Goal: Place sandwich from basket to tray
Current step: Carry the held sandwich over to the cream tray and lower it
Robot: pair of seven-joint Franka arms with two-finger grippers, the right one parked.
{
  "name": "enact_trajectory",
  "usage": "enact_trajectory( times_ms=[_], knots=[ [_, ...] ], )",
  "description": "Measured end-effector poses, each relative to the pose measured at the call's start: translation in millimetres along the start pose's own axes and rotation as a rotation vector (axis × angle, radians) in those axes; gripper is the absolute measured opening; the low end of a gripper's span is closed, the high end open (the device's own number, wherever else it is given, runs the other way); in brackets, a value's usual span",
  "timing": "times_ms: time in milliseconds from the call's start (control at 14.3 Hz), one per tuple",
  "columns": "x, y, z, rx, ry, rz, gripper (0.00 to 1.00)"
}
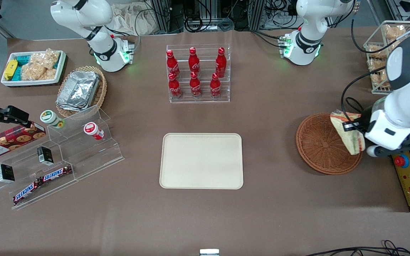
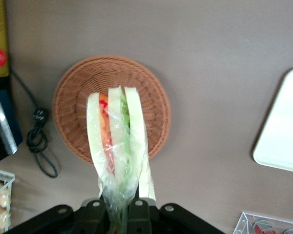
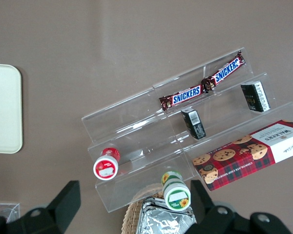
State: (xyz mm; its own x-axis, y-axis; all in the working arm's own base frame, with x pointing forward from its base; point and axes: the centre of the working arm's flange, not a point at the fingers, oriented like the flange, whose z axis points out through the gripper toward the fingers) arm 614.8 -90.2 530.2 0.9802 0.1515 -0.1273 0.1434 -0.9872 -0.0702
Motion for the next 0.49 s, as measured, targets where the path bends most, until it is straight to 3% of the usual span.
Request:
enact_trajectory(
  times_ms=[280,490],
  knots=[
    [-5.6,87.7,8.3,-0.069,0.093,0.147,0.15],
    [-9.7,163.8,44.4,-0.113,0.123,0.209,0.15]
  ],
)
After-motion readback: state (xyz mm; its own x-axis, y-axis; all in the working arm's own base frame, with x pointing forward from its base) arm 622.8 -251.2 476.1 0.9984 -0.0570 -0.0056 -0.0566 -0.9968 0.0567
